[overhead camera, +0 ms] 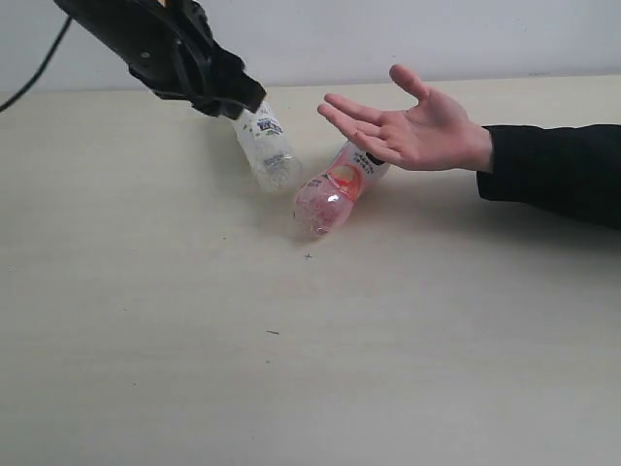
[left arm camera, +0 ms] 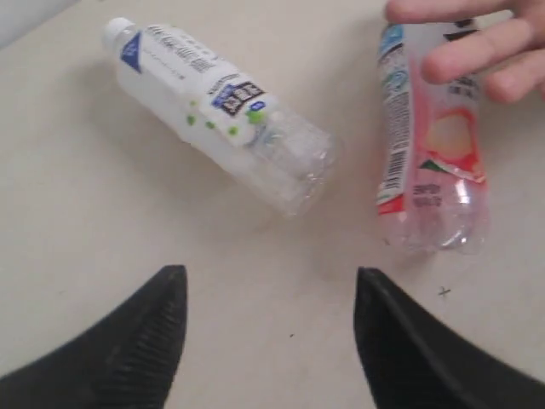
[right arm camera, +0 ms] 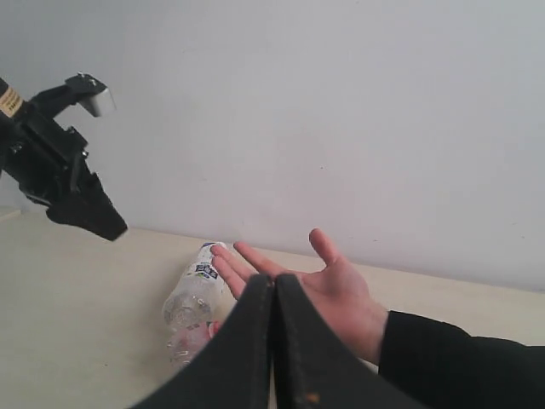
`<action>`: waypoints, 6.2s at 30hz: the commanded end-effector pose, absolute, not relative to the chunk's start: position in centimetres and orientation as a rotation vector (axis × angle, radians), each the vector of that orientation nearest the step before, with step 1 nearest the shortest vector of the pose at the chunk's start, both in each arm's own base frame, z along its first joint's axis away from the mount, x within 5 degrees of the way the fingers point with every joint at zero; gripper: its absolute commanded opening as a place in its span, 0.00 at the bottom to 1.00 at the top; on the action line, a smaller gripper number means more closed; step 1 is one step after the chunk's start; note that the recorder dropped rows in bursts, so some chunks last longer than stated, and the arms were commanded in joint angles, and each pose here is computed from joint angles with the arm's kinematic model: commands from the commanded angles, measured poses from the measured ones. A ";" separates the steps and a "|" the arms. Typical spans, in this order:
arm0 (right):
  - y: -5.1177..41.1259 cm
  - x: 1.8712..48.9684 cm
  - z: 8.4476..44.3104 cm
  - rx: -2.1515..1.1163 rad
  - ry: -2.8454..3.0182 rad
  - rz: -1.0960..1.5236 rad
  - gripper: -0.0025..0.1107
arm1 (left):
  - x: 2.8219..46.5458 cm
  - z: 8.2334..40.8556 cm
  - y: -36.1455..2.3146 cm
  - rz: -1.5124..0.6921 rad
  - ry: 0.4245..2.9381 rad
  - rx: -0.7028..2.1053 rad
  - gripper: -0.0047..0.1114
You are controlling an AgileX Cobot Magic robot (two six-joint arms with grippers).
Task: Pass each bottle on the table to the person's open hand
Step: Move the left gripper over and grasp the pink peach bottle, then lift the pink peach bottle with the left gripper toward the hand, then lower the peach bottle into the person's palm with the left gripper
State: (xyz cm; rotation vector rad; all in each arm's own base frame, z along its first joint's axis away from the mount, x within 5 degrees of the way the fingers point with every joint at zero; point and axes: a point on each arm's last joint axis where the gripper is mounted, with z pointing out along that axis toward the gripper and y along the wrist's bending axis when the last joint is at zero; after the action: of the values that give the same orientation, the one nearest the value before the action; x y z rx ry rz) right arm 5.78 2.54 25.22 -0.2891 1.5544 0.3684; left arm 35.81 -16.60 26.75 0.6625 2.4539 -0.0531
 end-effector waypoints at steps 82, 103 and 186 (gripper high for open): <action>2.5 5.8 25.0 -0.289 1.565 0.362 0.02 | 35.4 18.3 -25.3 -0.205 2.572 0.622 0.04; 2.5 5.8 25.0 -0.289 1.565 0.362 0.02 | 24.3 22.9 -18.1 -0.560 2.271 0.265 0.04; 2.5 5.8 25.1 -0.291 1.554 0.360 0.02 | 32.9 19.1 -35.0 -0.458 2.184 -0.198 0.04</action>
State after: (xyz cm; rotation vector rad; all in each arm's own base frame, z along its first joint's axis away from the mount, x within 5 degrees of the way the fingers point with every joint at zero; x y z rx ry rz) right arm 5.78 2.54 25.13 -0.2903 1.5645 0.3664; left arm 32.94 -35.27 19.18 -0.2230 2.1680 -0.4885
